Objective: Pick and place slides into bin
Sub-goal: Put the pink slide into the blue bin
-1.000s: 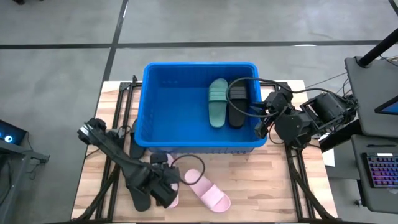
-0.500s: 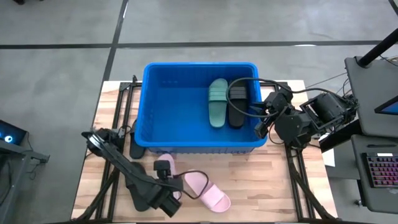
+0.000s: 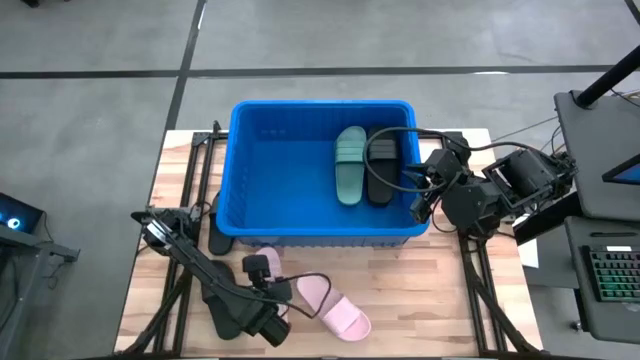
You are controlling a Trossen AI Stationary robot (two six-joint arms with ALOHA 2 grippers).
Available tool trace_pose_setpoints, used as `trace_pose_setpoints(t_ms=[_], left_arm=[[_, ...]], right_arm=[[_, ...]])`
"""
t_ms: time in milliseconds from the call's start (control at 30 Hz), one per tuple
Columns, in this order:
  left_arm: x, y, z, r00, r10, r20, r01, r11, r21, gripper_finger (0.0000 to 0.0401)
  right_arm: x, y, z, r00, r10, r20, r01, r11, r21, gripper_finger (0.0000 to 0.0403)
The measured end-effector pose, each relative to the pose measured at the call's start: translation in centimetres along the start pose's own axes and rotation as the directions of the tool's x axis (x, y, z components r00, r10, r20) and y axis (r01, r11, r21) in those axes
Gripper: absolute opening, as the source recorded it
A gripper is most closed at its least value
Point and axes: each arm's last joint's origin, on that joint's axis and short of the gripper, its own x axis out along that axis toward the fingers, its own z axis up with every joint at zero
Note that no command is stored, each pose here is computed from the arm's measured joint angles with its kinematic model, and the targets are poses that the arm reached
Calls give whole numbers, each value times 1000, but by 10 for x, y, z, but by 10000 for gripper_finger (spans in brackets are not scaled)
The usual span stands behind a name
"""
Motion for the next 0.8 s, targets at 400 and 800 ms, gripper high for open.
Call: trace_pose_setpoints(t_ms=[400,800], left_arm=[[28,1,-13,997,66,-29,-65,998,10,215],[53,6,-26,989,142,-40,-144,989,-31,209]], right_arm=[[0,-1,0,1000,0,1,0,1000,-2,61],[0,0,0,1000,20,-14,-20,1000,3,56]])
